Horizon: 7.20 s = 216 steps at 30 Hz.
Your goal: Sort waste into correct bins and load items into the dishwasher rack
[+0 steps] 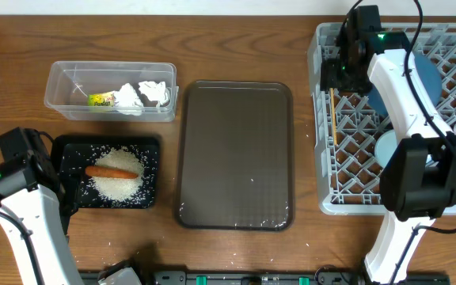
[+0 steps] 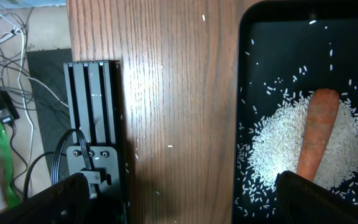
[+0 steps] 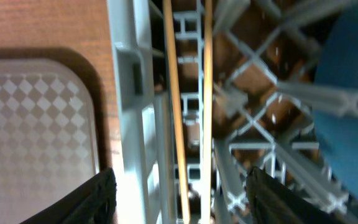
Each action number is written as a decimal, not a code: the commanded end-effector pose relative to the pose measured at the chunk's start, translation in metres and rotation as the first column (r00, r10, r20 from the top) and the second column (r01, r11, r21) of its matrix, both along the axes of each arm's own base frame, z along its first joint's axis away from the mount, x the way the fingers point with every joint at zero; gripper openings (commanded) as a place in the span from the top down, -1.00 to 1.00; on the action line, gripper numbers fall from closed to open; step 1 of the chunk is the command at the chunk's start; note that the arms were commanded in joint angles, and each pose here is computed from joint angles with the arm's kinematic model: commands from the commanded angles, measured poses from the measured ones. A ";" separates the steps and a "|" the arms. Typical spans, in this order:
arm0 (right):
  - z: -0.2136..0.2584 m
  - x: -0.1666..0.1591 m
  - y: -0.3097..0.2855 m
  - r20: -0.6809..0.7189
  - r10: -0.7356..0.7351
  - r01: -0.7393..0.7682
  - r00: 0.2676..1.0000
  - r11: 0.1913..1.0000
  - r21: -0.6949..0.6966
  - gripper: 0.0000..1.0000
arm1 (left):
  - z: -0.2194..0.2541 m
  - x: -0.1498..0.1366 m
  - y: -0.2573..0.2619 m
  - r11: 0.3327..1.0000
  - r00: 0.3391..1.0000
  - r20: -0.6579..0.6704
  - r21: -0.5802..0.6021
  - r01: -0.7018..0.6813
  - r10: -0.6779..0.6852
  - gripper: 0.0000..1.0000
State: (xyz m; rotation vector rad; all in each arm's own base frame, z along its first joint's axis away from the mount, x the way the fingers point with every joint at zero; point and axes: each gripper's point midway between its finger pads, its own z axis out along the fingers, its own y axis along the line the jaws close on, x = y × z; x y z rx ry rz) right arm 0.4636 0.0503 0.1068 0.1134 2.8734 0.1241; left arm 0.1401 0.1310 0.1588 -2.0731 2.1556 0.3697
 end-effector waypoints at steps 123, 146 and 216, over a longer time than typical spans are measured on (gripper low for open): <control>0.050 -0.218 -0.041 0.942 0.038 0.026 0.332 0.998 -0.050 -0.98 | -0.001 -0.002 0.001 1.000 1.000 -0.012 0.000 -0.005 0.005 -0.97; 0.050 -0.218 -0.041 0.940 0.084 0.023 0.330 0.995 -0.097 -0.99 | 0.000 -0.002 0.001 1.000 1.000 -0.013 0.000 -0.005 0.005 -0.96; 0.050 -0.218 -0.041 0.940 0.084 0.023 0.330 0.995 -0.097 -0.99 | -0.036 0.100 -0.131 0.474 0.093 0.504 0.713 0.517 -0.859 -0.96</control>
